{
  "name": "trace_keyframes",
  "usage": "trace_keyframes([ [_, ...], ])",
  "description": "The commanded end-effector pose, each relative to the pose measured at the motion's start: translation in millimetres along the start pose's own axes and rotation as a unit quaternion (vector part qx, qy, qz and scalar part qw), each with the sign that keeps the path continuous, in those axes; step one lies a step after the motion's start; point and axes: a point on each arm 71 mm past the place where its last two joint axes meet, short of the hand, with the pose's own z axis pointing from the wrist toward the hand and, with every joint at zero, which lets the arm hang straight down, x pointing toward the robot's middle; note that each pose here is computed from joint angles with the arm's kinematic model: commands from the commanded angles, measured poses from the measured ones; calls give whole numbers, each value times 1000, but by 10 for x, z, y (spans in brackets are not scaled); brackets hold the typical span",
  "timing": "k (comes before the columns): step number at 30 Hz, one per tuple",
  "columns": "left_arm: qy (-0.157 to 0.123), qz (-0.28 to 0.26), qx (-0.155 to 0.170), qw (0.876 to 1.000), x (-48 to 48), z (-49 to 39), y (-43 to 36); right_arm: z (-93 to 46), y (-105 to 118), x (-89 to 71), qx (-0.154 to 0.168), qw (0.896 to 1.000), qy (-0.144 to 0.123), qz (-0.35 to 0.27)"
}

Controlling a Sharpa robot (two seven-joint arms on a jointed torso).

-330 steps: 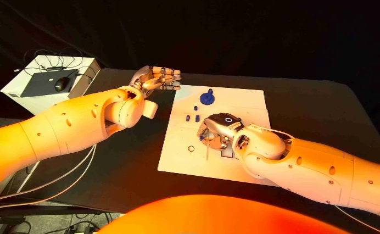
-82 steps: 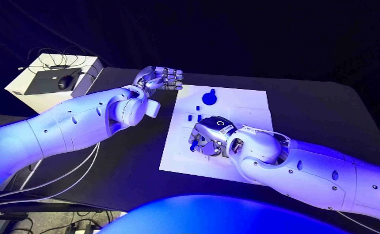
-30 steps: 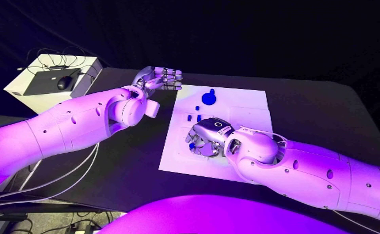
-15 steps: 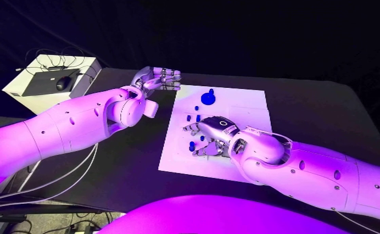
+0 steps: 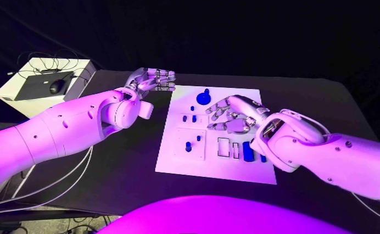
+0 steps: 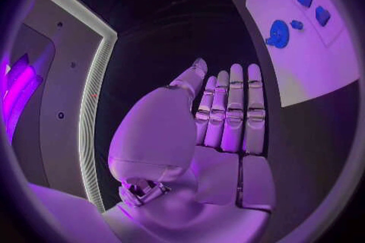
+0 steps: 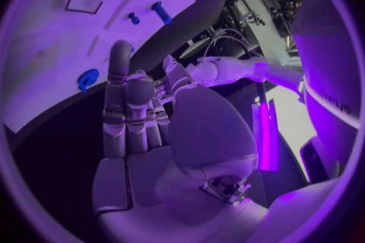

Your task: Assemble the parts on the task board

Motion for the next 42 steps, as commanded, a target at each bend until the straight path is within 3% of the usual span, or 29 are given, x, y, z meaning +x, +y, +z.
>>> trace_keyframes([
  [1, 10, -6, 3, 1000, 21, 8, -1, -76, -140, -170, 50, 990, 8, 131],
  [4, 11, -6, 4, 1000, 26, 16, 4, -164, -266, -298, 86, 984, 19, 157],
  [8, 12, -7, 5, 1000, 33, 24, 13, -304, -448, -394, 151, 972, 62, 170],
  [15, 11, -9, 2, 1000, 35, 23, 47, -556, -687, -389, 258, 945, 143, 139],
  [22, 10, -11, -3, 1000, 36, 8, 98, -774, -820, -332, 344, 909, 176, 156],
  [25, 10, -12, -5, 1000, 38, 7, 124, -851, -839, -274, 363, 899, 201, 138],
  [29, 9, -13, -7, 1000, 43, 7, 143, -871, -865, -226, 371, 897, 214, 112],
  [42, 13, -16, -7, 1000, 89, -4, 175, -632, -828, 3, 362, 902, 229, 55],
])
